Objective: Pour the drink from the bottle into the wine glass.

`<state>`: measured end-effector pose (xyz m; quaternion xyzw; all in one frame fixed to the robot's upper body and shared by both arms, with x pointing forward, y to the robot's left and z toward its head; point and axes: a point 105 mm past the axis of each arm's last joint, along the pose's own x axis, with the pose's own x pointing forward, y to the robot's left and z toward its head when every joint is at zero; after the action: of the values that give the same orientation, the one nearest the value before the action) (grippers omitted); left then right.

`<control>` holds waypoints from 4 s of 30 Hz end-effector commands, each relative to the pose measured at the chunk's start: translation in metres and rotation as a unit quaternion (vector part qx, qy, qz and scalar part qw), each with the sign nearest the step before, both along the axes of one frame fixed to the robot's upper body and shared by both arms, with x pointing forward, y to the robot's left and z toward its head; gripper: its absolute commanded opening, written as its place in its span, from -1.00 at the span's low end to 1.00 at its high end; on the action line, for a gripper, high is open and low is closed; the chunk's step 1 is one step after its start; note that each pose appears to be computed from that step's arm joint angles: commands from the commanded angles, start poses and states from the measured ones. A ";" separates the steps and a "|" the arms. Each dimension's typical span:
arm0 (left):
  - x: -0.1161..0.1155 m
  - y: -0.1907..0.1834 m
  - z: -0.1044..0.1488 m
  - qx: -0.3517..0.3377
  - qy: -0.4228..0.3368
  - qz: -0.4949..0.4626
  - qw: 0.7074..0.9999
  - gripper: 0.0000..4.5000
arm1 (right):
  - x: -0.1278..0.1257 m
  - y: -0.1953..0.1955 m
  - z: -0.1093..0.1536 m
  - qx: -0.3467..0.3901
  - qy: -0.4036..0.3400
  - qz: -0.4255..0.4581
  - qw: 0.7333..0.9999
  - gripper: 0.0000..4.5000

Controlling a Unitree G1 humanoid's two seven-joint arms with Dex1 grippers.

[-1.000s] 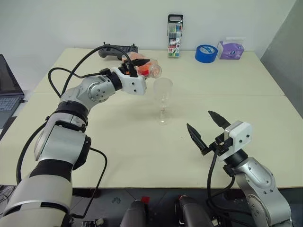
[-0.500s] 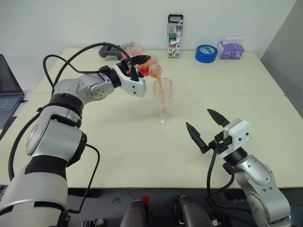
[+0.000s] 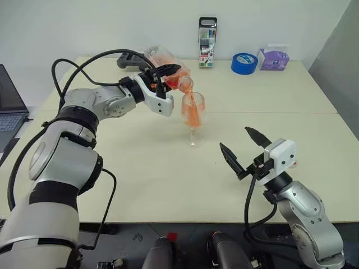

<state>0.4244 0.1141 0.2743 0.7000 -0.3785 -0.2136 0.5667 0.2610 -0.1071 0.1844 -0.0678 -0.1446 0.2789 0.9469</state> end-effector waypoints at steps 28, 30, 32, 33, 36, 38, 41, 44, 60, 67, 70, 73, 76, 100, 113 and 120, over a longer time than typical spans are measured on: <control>-0.002 0.018 0.035 -0.190 0.079 -0.009 0.979 -0.25 | 0.005 0.015 0.042 0.004 -0.048 0.047 0.998 1.00; -0.002 0.024 0.034 -0.233 0.123 -0.018 0.965 -0.25 | 0.006 0.020 0.055 0.008 -0.051 0.064 0.997 1.00; 0.002 0.038 0.034 -0.302 0.172 -0.021 0.937 -0.25 | 0.008 0.025 0.068 0.009 -0.048 0.076 0.996 1.00; 0.004 0.045 0.033 -0.332 0.196 -0.022 0.922 -0.25 | 0.009 0.026 0.073 0.007 -0.045 0.079 0.996 1.00; 0.012 0.073 0.020 -0.432 0.269 -0.011 0.861 -0.25 | 0.014 0.035 0.093 0.000 -0.042 0.100 0.994 1.00; 0.018 0.098 0.011 -0.528 0.301 0.000 0.794 -0.25 | 0.017 0.044 0.109 -0.001 -0.043 0.118 0.992 1.00; 0.020 0.129 -0.011 -0.606 0.324 0.033 0.726 -0.25 | 0.034 0.056 0.111 -0.042 0.002 0.108 0.993 1.00; 0.017 0.148 -0.034 -0.639 0.337 0.070 0.688 -0.25 | 0.049 0.069 0.115 -0.055 0.031 0.094 0.994 1.00; 0.007 0.170 -0.073 -0.704 0.343 0.112 0.612 0.20 | 0.059 0.105 0.095 -0.087 0.056 0.146 0.984 1.00; 0.006 0.174 -0.077 -0.708 0.346 0.119 0.604 0.99 | 0.058 0.107 0.094 -0.089 0.071 0.155 0.981 1.00; 0.006 0.175 -0.077 -0.703 0.345 0.125 0.609 0.99 | 0.058 0.106 0.095 -0.089 0.071 0.153 0.982 1.00; 0.004 0.174 -0.079 -0.694 0.353 0.128 0.614 0.99 | 0.058 0.106 0.095 -0.089 0.070 0.154 0.982 1.00; 0.000 0.175 -0.081 -0.692 0.355 0.127 0.616 0.99 | 0.057 0.106 0.096 -0.089 0.068 0.155 0.982 1.00; -0.081 0.163 -0.040 -0.633 0.416 0.106 0.644 0.99 | 0.072 0.063 0.111 -0.116 0.064 0.134 0.982 1.00; -0.111 0.102 -0.001 -0.463 0.565 -0.010 0.683 0.99 | 0.044 0.022 0.116 -0.117 0.079 0.150 0.979 1.00; -0.102 0.086 -0.010 -0.426 0.601 -0.025 0.676 0.99 | 0.042 0.005 0.103 -0.129 0.094 0.117 0.980 1.00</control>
<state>0.3235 0.2042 0.2516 0.0774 -0.0023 -0.4090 0.9092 0.3087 -0.0992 0.2746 -0.1386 0.0061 0.4159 0.8988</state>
